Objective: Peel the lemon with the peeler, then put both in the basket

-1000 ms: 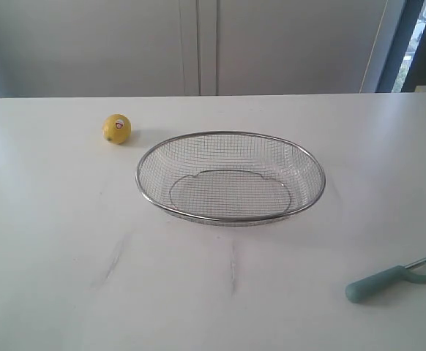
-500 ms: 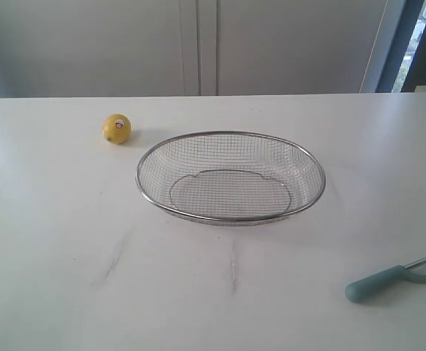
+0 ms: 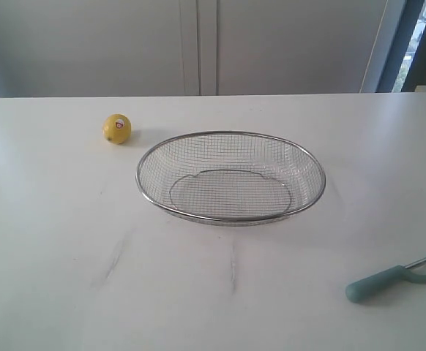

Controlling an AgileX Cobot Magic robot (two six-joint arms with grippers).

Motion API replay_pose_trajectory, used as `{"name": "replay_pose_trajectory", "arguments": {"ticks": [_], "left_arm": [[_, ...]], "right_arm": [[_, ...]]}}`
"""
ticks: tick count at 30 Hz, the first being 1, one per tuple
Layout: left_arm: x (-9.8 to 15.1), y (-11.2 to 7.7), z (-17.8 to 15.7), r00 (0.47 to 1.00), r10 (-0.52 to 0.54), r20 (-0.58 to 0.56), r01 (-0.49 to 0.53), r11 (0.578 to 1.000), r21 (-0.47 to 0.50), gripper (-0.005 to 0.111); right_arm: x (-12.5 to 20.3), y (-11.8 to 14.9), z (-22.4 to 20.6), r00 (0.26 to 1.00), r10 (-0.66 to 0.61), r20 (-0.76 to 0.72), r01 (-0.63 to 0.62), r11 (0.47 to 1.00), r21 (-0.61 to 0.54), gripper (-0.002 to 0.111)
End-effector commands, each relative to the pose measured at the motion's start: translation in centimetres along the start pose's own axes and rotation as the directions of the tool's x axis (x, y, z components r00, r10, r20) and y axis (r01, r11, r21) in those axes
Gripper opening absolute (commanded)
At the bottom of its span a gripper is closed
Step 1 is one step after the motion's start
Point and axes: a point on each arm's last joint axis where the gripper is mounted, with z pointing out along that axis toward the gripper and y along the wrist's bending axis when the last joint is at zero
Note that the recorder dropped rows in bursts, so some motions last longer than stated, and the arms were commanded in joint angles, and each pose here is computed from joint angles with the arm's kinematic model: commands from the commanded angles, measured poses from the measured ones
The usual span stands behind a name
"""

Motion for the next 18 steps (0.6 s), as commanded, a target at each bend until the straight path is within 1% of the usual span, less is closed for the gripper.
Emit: {"name": "replay_pose_trajectory", "arguments": {"ticks": [1,3,5,6,7,8,9,10,11,13,15,17,18], "left_arm": [[0.1,-0.1,0.0,1.0,-0.002,0.004,0.002,1.0,0.008,0.0],[0.1,-0.1,0.0,1.0,-0.002,0.004,0.002,1.0,0.008,0.0],[0.1,-0.1,0.0,1.0,-0.002,0.004,0.002,1.0,0.008,0.0],[0.1,-0.1,0.0,1.0,-0.002,0.004,0.002,1.0,0.008,0.0],[0.1,-0.1,0.0,1.0,-0.002,0.004,0.002,1.0,0.008,0.0],[0.1,-0.1,0.0,1.0,-0.002,0.004,0.002,1.0,0.008,0.0],[0.1,-0.1,0.0,1.0,-0.002,0.004,0.002,1.0,0.008,0.0],[0.1,-0.1,0.0,1.0,-0.002,0.004,0.002,1.0,0.008,0.0],[0.1,-0.1,0.0,1.0,-0.002,0.004,0.002,1.0,0.008,0.0],[0.1,-0.1,0.0,1.0,-0.002,0.004,0.002,1.0,0.008,0.0],[0.1,-0.1,0.0,1.0,-0.002,0.004,0.002,1.0,0.008,0.0],[0.1,-0.1,0.0,1.0,-0.002,0.004,0.002,1.0,0.008,0.0],[0.1,-0.1,0.0,1.0,-0.002,0.004,0.002,1.0,0.008,0.0]], "right_arm": [[-1.8,1.6,2.4,0.972,-0.098,-0.212,0.127,0.984,0.128,0.0],[-2.5,2.2,4.2,0.931,-0.148,-0.334,0.216,0.961,0.175,0.0],[-2.8,2.5,6.0,0.877,-0.145,-0.458,0.27,0.937,0.22,0.0],[-2.8,2.5,8.1,0.798,-0.122,-0.59,0.33,0.908,0.259,0.0],[-2.6,2.4,8.9,0.762,-0.099,-0.64,0.348,0.896,0.276,0.0],[-2.1,2.0,10.6,0.675,-0.024,-0.738,0.374,0.873,0.314,0.0],[-1.4,1.7,11.5,0.609,0.029,-0.793,0.391,0.859,0.332,0.0],[-0.2,1.4,13.0,0.528,0.155,-0.835,0.354,0.854,0.382,0.0],[0.5,1.2,13.7,0.502,0.203,-0.84,0.333,0.852,0.405,0.0],[2.8,-0.1,15.3,0.421,0.329,-0.845,0.303,0.828,0.472,0.0],[3.8,-0.9,15.9,0.38,0.368,-0.849,0.32,0.809,0.494,0.0],[4.4,-1.2,16.1,0.348,0.388,-0.853,0.319,0.807,0.497,0.007],[4.5,-1.2,16.2,0.348,0.373,-0.86,0.314,0.819,0.481,0.014]]}}
